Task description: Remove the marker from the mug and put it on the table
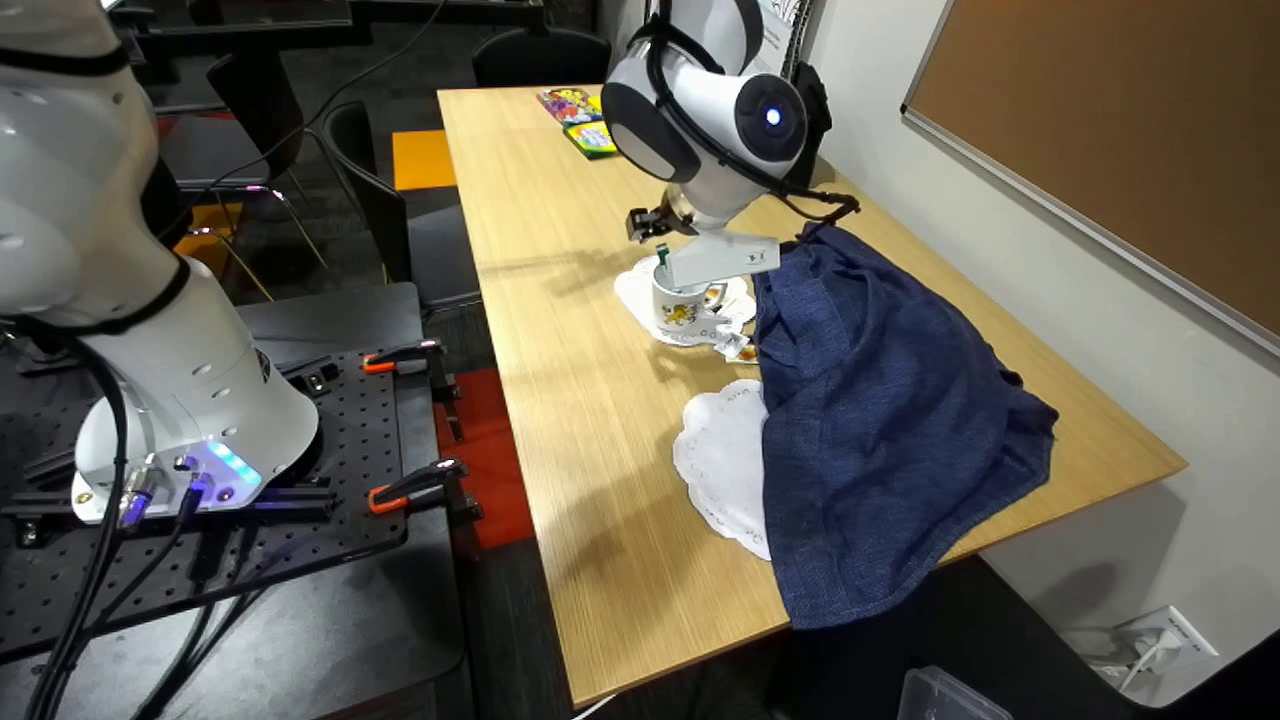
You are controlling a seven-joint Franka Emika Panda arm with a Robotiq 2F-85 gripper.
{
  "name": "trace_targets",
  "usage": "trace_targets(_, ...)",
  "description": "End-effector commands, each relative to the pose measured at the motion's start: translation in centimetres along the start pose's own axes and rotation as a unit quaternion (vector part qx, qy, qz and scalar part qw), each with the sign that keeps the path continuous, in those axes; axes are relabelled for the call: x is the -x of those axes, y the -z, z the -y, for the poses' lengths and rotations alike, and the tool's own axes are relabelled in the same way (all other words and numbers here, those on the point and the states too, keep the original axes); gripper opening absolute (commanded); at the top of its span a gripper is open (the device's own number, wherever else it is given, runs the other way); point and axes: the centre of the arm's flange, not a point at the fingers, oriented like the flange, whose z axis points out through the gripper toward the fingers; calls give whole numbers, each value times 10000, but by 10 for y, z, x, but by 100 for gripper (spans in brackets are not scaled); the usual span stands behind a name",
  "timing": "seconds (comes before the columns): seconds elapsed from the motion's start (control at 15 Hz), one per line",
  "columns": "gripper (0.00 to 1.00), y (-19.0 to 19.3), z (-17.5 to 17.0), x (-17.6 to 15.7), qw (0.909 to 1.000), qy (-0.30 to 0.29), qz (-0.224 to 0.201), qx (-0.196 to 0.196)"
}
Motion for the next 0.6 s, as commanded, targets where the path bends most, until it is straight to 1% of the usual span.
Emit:
trace_targets(0.0, 50, -11, -14, 7, 9998, 153, 109, 106)
trace_targets(0.13, 44, -15, -15, 9, 9997, 166, 144, 92)
trace_targets(0.27, 42, -20, -17, 11, 9997, 169, 157, 79)
trace_targets(0.4, 50, -24, -17, 12, 9997, 162, 167, 53)
trace_targets(0.47, 51, -26, -17, 13, 9997, 157, 175, 39)
trace_targets(0.53, 54, -28, -17, 15, 9997, 140, 189, 24)
